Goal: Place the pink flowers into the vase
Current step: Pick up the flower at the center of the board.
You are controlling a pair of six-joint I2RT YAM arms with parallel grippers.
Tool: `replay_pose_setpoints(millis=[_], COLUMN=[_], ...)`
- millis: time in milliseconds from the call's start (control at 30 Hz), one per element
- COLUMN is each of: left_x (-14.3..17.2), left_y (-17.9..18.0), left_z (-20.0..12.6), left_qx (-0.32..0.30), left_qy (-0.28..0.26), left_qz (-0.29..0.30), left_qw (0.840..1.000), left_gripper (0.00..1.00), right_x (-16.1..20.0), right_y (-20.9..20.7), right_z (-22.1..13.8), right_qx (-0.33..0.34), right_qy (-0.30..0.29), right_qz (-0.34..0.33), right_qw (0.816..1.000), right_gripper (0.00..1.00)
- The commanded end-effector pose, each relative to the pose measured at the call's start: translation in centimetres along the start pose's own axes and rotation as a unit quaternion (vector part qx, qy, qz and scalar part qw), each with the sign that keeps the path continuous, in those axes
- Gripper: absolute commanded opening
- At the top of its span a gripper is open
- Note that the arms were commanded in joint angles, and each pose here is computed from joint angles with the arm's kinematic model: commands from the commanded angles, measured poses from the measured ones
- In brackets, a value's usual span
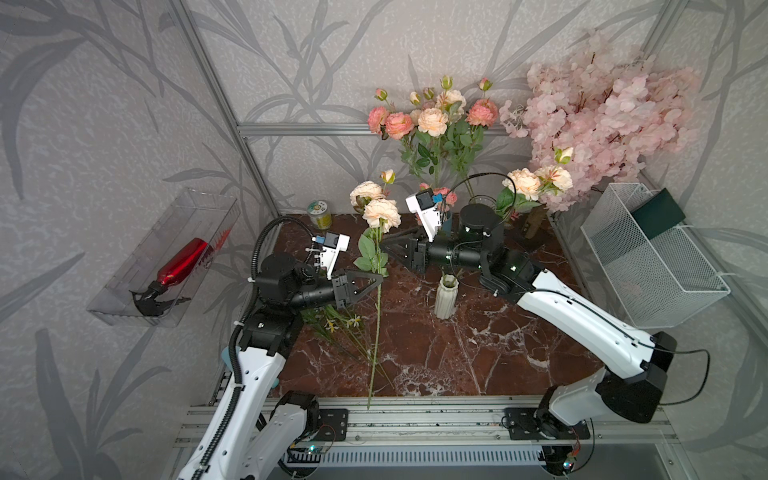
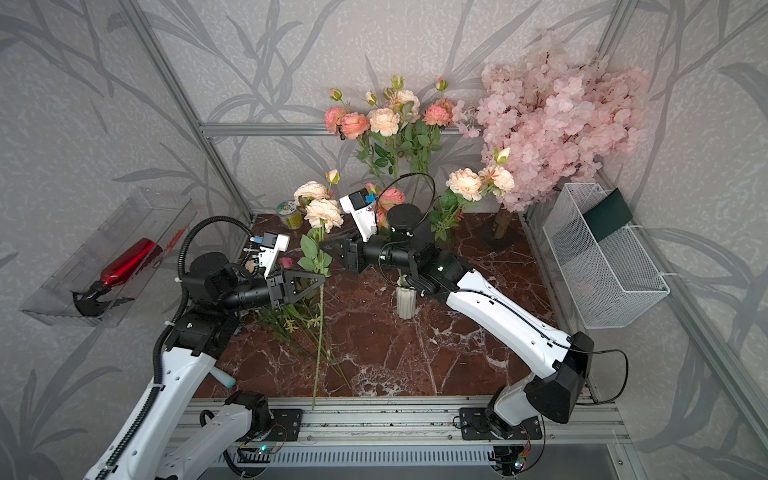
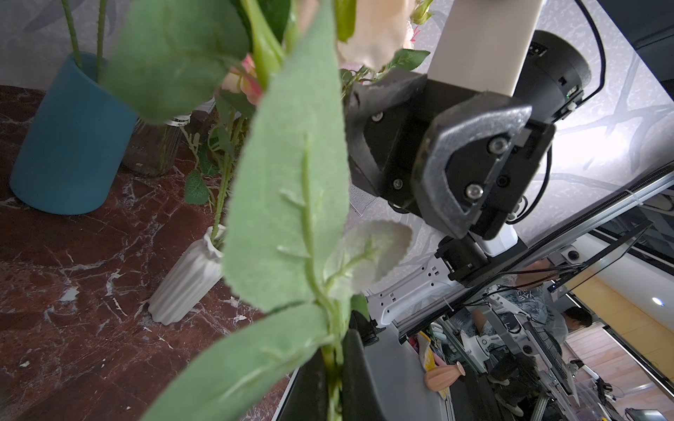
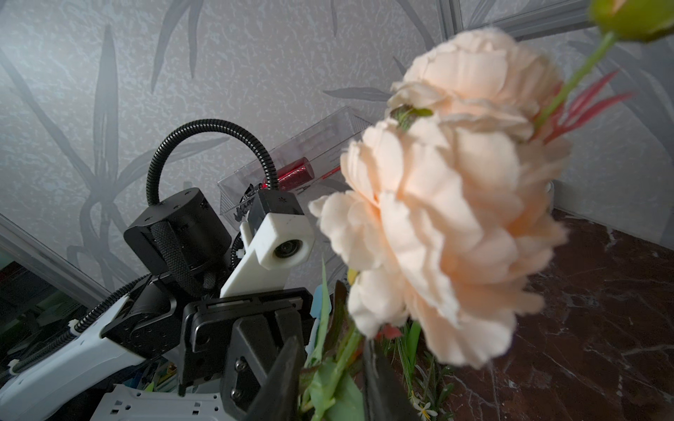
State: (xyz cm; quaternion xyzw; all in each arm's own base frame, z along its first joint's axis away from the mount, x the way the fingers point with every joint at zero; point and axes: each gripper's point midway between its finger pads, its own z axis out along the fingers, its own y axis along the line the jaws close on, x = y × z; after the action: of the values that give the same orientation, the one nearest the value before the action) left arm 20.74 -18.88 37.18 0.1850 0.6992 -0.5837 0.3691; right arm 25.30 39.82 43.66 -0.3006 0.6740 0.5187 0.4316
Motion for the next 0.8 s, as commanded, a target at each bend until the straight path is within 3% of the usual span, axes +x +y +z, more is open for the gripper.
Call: replay_pose_setpoints(millis=[0,433,767], left_x=[-0.1,-0.1,-0.1], left_y=[-1.4,-1.3,-1.1], left_z=[-0.2,-0.2,-0.1], left_qx=[0.020,0.019,0.019], left_qy=[-0.002,-0.002,-0.001], left_qz=[0.028,0.026,0.022], left_qw=[0.999,0.999,1.000], left_gripper=[0.00,0.00,0.00], right_x=[-0.7,-0.2,-0.1], right_y=[0.1,-0.3,0.7], right_z=[0.3,1.9,2.9], right_qx=[0.004,-0.013,-0.062], right_qy=[-0.009,-0.006,-0.005], right_qz=[-0.010,0.003,0.020], right_qw=[1.000,1.000,0.998], right_gripper=[0.30,0.29,0.19])
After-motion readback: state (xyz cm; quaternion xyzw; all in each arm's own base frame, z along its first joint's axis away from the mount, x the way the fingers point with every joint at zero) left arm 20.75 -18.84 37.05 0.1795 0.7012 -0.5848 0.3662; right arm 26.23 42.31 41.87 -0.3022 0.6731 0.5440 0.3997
